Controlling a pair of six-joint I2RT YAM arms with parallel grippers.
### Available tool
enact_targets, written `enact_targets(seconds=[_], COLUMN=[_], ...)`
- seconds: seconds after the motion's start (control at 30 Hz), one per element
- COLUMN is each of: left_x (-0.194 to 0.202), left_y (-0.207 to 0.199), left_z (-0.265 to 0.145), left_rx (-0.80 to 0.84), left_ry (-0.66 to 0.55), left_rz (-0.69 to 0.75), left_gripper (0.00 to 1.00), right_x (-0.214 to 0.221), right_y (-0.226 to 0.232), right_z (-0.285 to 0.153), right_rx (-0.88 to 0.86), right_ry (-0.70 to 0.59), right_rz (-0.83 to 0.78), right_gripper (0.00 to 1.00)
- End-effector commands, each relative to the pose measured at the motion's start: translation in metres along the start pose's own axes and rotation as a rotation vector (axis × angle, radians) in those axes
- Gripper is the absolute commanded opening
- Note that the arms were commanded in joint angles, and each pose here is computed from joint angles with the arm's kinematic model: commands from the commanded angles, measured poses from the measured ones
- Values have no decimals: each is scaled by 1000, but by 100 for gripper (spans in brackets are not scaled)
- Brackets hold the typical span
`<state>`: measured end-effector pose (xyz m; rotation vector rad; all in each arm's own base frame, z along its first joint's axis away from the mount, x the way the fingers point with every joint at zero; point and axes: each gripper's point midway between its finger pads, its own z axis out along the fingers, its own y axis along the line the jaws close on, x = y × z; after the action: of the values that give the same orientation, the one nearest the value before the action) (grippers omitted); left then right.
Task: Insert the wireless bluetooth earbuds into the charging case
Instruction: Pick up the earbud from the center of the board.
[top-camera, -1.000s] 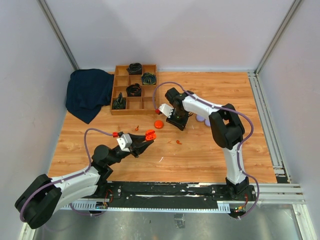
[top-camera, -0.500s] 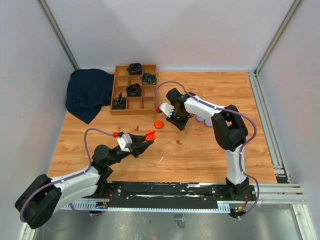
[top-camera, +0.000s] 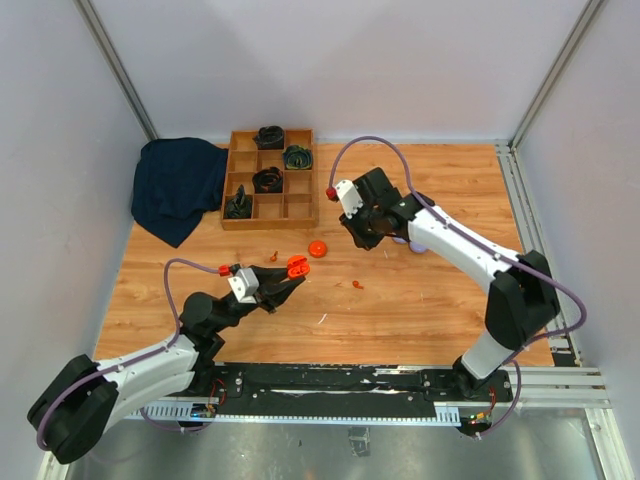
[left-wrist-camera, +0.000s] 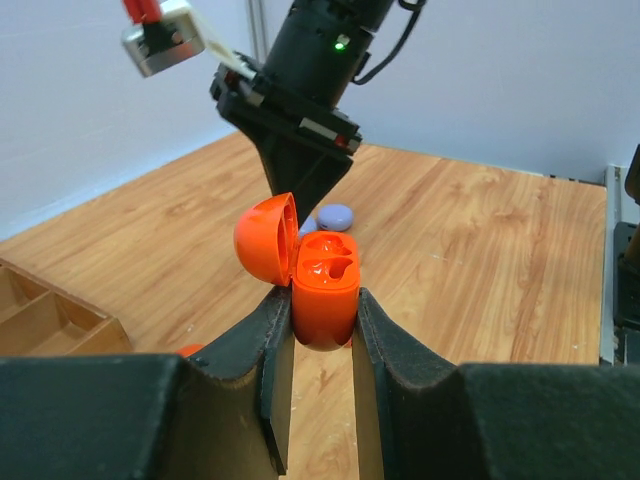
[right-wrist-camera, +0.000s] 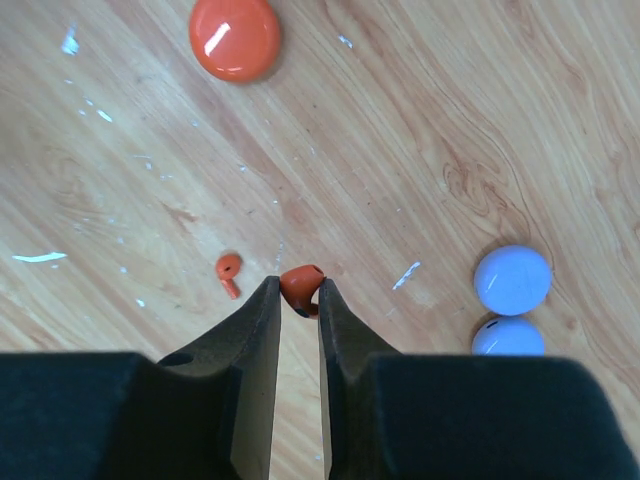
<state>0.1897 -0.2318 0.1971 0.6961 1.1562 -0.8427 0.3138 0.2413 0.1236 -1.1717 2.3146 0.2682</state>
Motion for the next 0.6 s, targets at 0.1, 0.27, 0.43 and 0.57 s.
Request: enact_targets(seconds=[0.1,0.27,0.43,0.57], left_x=[9,6,3,1], left_y=[-1,0,3,2], left_z=[-20,-22,-25,-26], left_rx=[-27,-33,-57,-54], left_ry=[-25,-45,-70,-78], left_rz=[45,68,71,75], left_gripper=[0,0,1,0], right_x=[-32,-53,-67,-79], right_y=[30,55,76,100], right_z=[-40,-73,-100,-118], right_rx=[16,-43,-80,-143], right_ry=[-216,-395,-512,-599], right_rz=[142,230,269,288], right_gripper=[15,15,16,16])
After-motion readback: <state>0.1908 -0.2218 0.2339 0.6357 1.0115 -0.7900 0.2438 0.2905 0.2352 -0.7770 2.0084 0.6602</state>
